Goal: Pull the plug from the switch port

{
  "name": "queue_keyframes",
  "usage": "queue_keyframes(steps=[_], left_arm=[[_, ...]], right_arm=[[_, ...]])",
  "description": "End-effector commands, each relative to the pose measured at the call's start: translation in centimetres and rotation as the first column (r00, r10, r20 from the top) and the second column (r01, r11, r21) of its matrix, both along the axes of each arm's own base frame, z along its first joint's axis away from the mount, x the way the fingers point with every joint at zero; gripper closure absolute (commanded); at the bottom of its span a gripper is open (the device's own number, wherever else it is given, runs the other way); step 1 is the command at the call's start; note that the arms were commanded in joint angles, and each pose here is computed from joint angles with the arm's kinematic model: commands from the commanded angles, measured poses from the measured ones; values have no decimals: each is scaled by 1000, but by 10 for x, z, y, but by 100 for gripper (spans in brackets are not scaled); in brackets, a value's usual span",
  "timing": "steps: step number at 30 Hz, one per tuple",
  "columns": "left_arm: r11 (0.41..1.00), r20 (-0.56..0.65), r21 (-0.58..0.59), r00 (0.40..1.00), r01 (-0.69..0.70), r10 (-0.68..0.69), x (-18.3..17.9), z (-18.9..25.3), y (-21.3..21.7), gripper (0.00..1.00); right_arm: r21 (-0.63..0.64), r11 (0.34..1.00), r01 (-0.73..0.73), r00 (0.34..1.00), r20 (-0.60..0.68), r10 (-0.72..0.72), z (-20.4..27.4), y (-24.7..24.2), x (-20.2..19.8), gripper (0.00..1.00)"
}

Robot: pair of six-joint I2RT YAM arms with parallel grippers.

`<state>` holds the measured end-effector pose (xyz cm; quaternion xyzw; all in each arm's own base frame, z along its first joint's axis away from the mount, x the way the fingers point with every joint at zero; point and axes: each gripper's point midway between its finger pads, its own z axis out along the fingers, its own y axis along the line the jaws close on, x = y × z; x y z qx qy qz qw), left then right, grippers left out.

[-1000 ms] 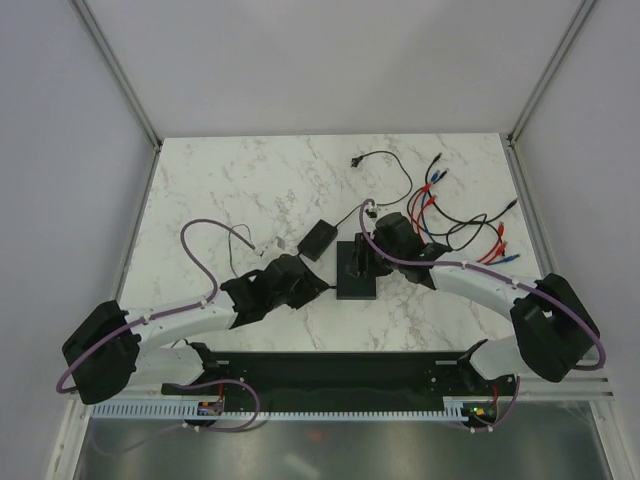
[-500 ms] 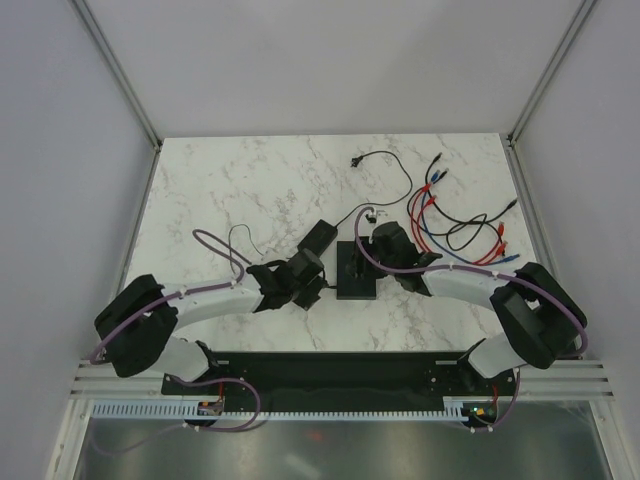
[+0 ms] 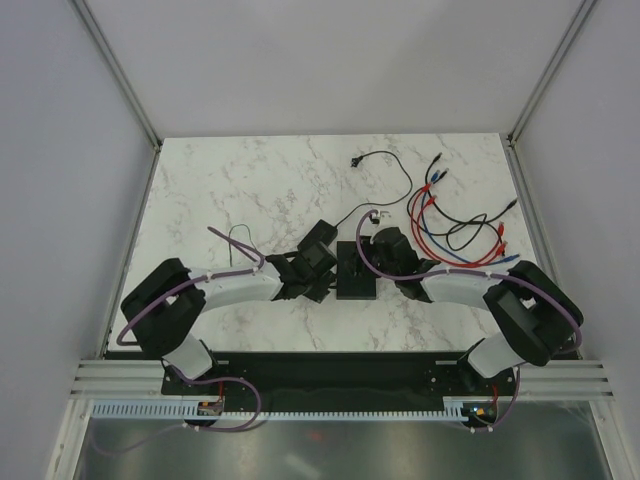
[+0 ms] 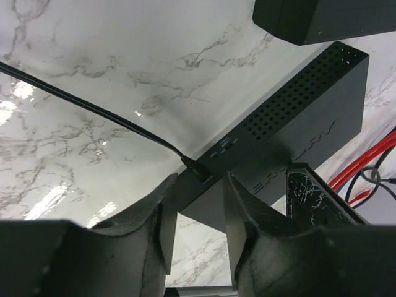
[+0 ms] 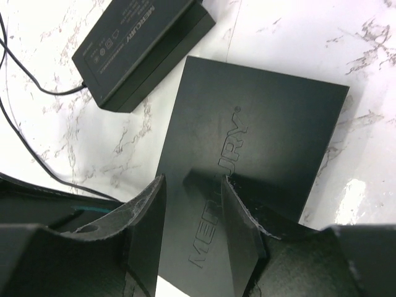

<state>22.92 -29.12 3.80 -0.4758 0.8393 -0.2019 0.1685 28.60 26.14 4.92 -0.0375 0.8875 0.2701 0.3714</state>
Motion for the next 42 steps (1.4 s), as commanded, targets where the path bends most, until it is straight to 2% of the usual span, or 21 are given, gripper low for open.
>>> queue_keyframes(steps=[1,10,20,26,30,34,35,38,42], left_arm=[[996,-43,-28,995,-88,86,3,-2,-5,60],[989,-62,-21,987,-150,148,1,-11,4,63],[986,-92,-6,982,-166,165,-3,-23,6,80],[982,-103,14,977,-189,189,-9,-31,17,82],[980,-112,5,973,-201,201,-12,-31,20,77],[975,-126,-6,968,-222,219,-14,-32,20,60],[973,-130,-11,966,-229,225,-13,-32,20,58],[974,-139,-8,964,-228,225,-12,-33,18,57],[975,-172,3,961,-221,218,-15,-42,15,64]], right_arm=[[-63,998,27,998,-55,-30,-26,-13,-9,52],[-69,997,25,997,-67,-30,-34,-12,-10,53],[-100,995,16,997,-67,-23,-40,-10,-12,54],[-130,992,4,997,-80,-14,-46,-6,-13,54],[-147,989,6,997,-72,-17,-47,-4,-13,54],[-160,987,5,997,-78,-18,-51,-4,-15,54],[-163,987,5,997,-76,-17,-51,-4,-15,54],[-162,987,6,997,-75,-18,-51,-4,-15,55],[-164,986,7,997,-74,-20,-51,-5,-15,55]])
